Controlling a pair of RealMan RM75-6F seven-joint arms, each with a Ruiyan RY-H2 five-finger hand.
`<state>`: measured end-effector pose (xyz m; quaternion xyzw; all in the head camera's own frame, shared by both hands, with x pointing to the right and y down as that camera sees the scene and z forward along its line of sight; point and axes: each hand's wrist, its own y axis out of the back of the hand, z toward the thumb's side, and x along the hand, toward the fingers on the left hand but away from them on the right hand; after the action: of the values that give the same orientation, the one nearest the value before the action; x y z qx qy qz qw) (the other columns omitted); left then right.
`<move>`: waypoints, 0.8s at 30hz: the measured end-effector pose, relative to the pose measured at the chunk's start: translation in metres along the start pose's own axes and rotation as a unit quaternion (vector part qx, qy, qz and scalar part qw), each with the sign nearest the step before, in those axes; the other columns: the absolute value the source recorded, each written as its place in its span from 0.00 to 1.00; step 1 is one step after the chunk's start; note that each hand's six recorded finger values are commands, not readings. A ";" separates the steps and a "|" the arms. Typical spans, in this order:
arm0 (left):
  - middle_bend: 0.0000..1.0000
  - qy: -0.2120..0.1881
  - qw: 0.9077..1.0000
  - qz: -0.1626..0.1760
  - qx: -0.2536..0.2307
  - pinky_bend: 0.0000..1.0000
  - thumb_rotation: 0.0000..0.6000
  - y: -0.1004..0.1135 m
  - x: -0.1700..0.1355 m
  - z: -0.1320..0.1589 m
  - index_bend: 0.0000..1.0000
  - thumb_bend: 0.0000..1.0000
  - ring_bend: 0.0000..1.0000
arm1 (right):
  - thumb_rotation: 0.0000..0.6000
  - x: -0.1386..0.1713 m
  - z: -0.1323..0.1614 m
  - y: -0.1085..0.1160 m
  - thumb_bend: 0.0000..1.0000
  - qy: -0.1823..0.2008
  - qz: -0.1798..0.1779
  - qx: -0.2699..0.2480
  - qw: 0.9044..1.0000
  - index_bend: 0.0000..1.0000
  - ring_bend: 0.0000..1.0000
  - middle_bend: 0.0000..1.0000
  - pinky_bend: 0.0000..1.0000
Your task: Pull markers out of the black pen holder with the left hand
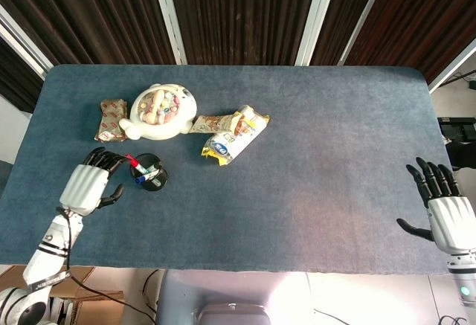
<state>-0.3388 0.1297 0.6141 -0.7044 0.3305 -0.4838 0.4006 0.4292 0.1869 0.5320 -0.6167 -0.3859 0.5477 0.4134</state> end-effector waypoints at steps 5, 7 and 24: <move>0.32 -0.019 0.999 0.006 0.045 0.22 1.00 -0.022 0.009 0.017 0.33 0.38 0.26 | 1.00 0.001 0.000 0.001 0.09 0.001 -0.001 0.000 1.000 0.00 0.00 0.02 0.00; 0.33 -0.022 0.997 0.010 0.070 0.22 1.00 -0.031 0.012 0.022 0.32 0.37 0.27 | 1.00 0.001 0.000 0.000 0.09 0.000 0.000 0.000 1.000 0.00 0.00 0.02 0.00; 0.50 0.009 0.990 0.055 0.129 0.32 1.00 -0.053 0.019 0.022 0.45 0.32 0.42 | 1.00 0.002 -0.004 -0.003 0.09 -0.005 0.004 -0.002 1.000 0.00 0.00 0.02 0.00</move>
<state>-0.3078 0.1429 0.6640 -0.6234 0.3068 -0.5062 0.5109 0.4332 0.1895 0.5338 -0.6165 -0.3863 0.5517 0.4078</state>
